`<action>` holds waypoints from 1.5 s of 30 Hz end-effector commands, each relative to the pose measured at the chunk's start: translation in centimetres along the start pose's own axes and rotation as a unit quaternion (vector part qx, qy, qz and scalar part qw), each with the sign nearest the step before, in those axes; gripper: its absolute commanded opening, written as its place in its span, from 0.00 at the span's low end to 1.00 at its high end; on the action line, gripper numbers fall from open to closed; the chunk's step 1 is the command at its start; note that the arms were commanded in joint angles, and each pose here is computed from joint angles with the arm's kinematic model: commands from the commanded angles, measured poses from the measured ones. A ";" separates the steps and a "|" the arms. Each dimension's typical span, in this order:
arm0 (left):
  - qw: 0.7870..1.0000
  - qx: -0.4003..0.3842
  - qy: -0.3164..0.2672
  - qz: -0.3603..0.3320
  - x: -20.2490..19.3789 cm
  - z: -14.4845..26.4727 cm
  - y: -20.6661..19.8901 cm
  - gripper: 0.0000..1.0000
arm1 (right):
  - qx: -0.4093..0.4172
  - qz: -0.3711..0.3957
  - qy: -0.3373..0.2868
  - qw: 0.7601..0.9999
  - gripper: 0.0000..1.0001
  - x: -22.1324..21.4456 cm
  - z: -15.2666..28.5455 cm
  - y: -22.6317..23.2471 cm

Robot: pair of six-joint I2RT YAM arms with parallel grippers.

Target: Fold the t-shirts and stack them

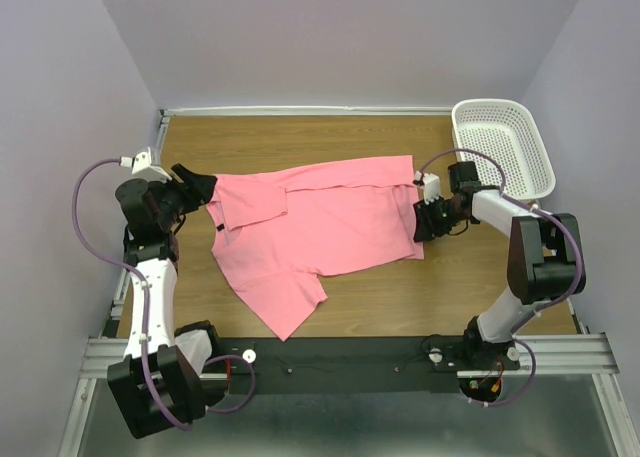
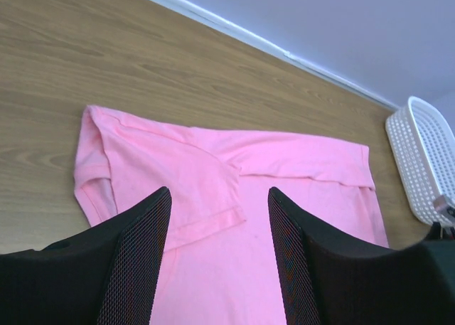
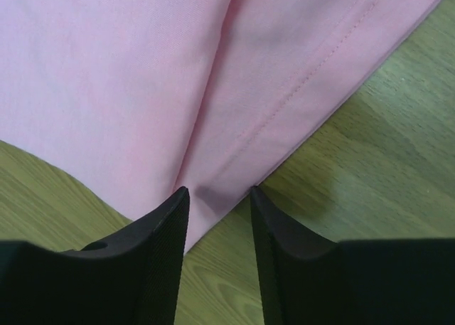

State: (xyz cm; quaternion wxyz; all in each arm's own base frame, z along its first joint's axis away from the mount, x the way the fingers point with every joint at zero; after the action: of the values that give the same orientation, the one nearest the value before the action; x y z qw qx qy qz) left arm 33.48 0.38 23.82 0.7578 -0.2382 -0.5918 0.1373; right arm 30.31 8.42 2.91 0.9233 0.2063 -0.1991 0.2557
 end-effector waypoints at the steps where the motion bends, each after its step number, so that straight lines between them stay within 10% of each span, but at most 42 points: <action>1: 0.998 -0.055 0.013 -0.003 -0.7 1.2 -2.2 0.65 | 0.032 -0.038 0.047 0.998 0.40 -2.6 -0.9 1.1; 11: 0.992 -0.118 0.028 -0.036 -0.8 2.0 -5.7 0.65 | -0.069 -0.023 0.058 0.996 0.00 -2.7 1.2 -1.5; 28: 0.962 -0.193 0.097 -0.168 -3.2 2.2 -14.0 0.65 | -0.172 0.018 0.078 0.982 0.04 -1.8 3.3 -6.7; 39: 0.929 -0.254 -0.001 -0.270 1.5 5.2 -19.8 0.65 | -0.177 0.021 0.073 0.981 0.06 -0.6 3.1 -8.3; 45: 0.880 -0.306 -0.075 -0.355 3.8 8.2 -23.2 0.69 | -0.160 0.047 0.048 0.985 0.37 0.3 4.1 -7.2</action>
State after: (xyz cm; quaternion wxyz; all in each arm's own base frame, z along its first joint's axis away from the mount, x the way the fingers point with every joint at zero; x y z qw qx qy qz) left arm 26.00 -15.87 37.68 0.6531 -0.2662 -0.6585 -0.2626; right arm 33.24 0.76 2.95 0.9496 0.0283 -0.1825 0.2533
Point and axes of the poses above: each gripper's point midway between its finger pads, its own z axis back along the fingers, its own y axis along the line the jaws close on, x = y × z, the point moved 1 cm from there along z, back along the fingers, and after that the axes turned 1 degree about -z, right-handed, at the moved point
